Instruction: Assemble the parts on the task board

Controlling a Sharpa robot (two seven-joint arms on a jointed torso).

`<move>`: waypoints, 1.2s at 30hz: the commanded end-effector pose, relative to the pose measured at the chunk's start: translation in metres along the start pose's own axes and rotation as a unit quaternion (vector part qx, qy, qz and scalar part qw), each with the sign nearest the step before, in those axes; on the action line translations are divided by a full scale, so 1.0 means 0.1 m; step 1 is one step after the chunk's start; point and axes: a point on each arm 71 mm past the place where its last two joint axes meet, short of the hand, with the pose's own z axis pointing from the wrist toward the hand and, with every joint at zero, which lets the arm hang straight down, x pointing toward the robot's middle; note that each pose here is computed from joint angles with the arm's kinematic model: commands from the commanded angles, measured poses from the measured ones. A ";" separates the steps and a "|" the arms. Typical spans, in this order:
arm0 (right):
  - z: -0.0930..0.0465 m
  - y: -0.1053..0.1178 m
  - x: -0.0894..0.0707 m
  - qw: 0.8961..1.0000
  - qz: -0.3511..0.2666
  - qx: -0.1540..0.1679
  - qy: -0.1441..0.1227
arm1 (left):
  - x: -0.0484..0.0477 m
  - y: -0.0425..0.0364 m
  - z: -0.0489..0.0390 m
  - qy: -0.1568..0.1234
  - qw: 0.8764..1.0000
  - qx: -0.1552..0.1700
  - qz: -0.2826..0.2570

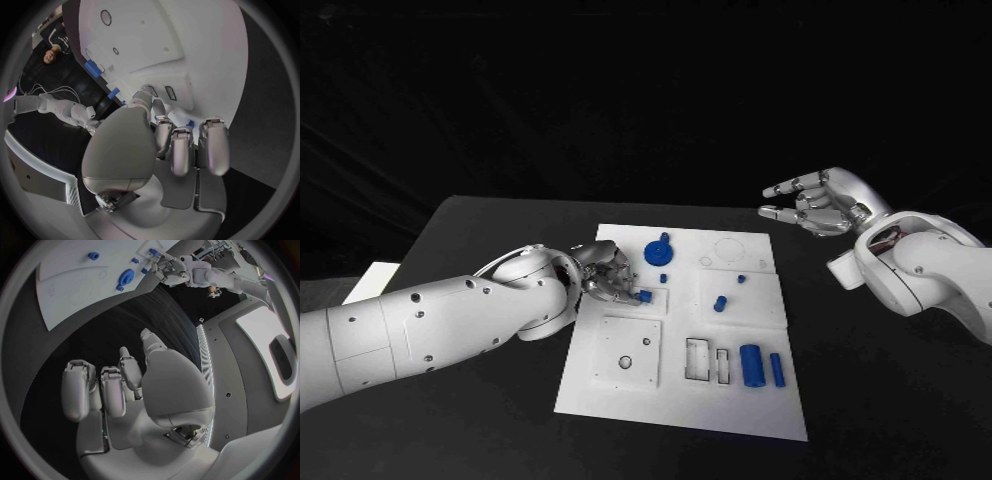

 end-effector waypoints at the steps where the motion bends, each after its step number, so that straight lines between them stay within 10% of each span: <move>1: 0.00 0.01 0.02 1.000 -0.003 -0.004 0.007 | 0.008 -0.004 0.006 0.003 1.000 -0.005 0.002; 36: 0.02 0.01 0.04 1.000 -0.002 -0.005 0.010 | 0.001 0.004 0.032 0.002 0.999 -0.030 -0.016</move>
